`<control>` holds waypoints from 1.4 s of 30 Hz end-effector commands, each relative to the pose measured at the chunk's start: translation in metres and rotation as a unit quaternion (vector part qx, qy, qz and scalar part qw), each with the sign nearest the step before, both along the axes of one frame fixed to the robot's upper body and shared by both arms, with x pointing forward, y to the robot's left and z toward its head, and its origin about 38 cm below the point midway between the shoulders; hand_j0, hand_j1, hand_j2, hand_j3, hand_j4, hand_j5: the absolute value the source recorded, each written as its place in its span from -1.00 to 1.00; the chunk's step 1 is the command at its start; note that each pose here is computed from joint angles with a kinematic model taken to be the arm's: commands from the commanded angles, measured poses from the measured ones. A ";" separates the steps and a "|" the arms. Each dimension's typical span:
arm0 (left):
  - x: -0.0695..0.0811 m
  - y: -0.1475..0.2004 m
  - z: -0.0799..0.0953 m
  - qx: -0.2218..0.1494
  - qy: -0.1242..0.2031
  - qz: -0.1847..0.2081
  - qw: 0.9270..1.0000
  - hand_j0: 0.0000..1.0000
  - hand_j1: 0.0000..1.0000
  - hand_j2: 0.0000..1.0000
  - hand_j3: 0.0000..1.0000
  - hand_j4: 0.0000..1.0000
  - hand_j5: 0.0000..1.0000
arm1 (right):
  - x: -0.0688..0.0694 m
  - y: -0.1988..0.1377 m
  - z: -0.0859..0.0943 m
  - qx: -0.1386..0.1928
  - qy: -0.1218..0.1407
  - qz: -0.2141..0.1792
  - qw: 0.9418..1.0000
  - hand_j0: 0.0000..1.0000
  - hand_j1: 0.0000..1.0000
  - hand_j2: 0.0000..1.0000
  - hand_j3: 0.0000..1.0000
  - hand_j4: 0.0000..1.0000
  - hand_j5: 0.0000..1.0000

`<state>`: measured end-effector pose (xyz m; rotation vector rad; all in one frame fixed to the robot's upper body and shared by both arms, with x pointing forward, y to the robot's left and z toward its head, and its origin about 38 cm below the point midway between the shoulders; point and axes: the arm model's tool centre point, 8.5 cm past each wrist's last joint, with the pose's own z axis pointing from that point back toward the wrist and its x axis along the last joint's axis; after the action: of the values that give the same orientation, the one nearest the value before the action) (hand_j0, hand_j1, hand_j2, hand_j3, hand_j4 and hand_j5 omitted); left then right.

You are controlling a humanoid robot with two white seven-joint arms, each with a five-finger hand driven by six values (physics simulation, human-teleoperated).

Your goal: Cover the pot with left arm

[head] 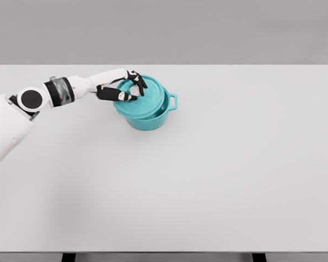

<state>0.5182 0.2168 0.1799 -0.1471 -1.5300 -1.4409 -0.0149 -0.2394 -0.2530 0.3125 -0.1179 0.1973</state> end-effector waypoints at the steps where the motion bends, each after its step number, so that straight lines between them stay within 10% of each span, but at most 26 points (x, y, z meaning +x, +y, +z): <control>1: 0.001 -0.005 -0.002 -0.004 0.004 -0.001 1.000 -0.20 -0.20 -0.20 -0.20 -0.20 -0.20 | 0.000 0.000 0.000 0.000 0.000 0.000 1.000 1.00 1.00 1.00 1.00 1.00 1.00; 42: 0.004 -0.016 -0.016 -0.002 0.012 -0.002 1.000 -0.19 -0.19 -0.19 -0.19 -0.19 -0.19 | 0.000 0.000 0.000 0.000 0.000 0.000 1.000 1.00 1.00 1.00 1.00 1.00 1.00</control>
<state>0.5222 0.2016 0.1635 -0.1657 -1.5134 -1.4273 -0.0149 -0.2394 -0.2530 0.3127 -0.1180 0.1973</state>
